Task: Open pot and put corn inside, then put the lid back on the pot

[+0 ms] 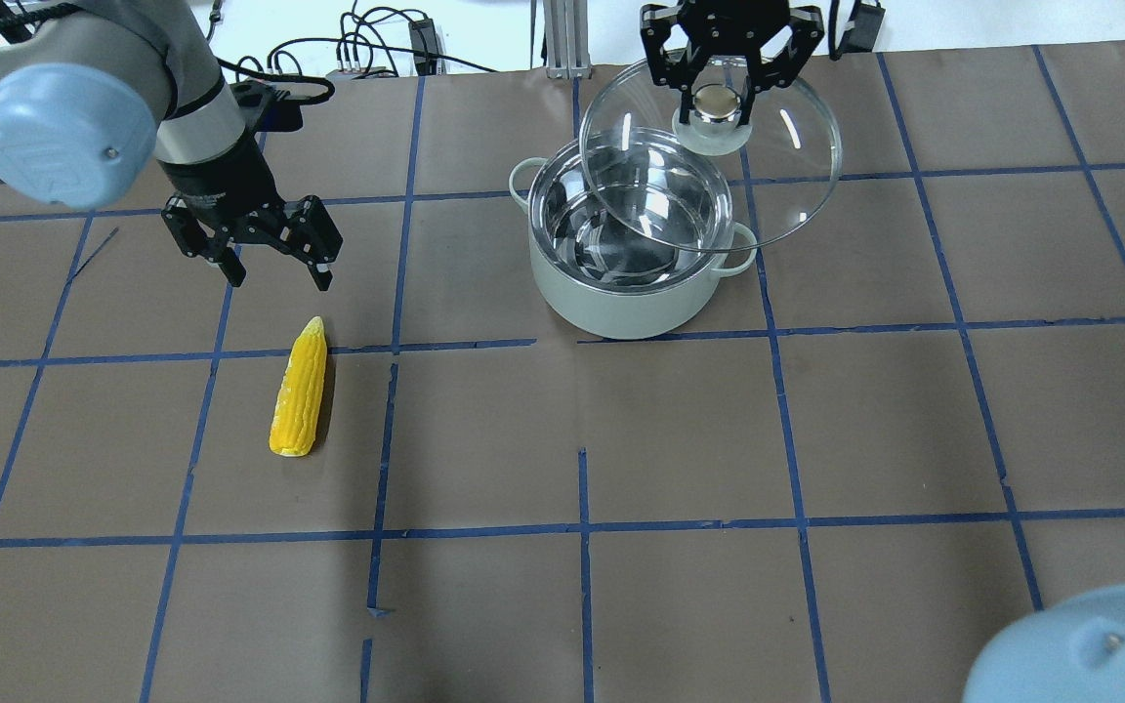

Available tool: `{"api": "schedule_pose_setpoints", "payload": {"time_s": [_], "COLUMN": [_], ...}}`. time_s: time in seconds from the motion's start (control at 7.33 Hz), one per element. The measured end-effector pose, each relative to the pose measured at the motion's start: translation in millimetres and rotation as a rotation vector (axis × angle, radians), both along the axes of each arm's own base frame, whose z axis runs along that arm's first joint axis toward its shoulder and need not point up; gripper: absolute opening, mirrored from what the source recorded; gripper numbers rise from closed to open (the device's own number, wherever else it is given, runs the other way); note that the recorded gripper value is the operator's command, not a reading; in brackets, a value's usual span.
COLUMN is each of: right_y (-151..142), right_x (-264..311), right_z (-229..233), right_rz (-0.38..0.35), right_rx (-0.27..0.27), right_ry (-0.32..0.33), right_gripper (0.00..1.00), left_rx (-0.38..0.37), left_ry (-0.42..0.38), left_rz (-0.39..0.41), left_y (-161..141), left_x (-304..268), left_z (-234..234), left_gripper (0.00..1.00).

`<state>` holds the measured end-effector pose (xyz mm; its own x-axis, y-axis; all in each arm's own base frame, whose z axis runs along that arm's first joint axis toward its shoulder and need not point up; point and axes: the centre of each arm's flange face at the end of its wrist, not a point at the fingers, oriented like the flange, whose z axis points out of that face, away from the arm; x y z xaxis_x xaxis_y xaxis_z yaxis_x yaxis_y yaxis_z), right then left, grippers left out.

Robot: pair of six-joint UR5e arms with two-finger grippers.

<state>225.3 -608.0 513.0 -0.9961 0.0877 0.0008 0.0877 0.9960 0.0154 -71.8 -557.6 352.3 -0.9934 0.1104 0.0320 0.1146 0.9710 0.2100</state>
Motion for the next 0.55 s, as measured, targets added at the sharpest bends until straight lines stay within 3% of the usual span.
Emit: {"api": "schedule_pose_setpoints", "payload": {"time_s": [0.27, 0.55], "right_y": [18.7, 50.7], "right_x": [-34.4, -58.3], "right_z": [20.9, 6.7], "right_rz": [0.021, 0.023], "right_rx": [0.006, 0.044], "right_ry": [0.012, 0.013], "right_gripper": [0.37, 0.37], "left_rx": [0.017, -0.011], "left_ry": [0.023, 0.02], "left_rz": [0.011, 0.018], "left_y": [19.2, 34.1], "left_x": [35.0, 41.2], "left_z": [-59.9, -115.0], "left_gripper": [1.0, 1.0]}}
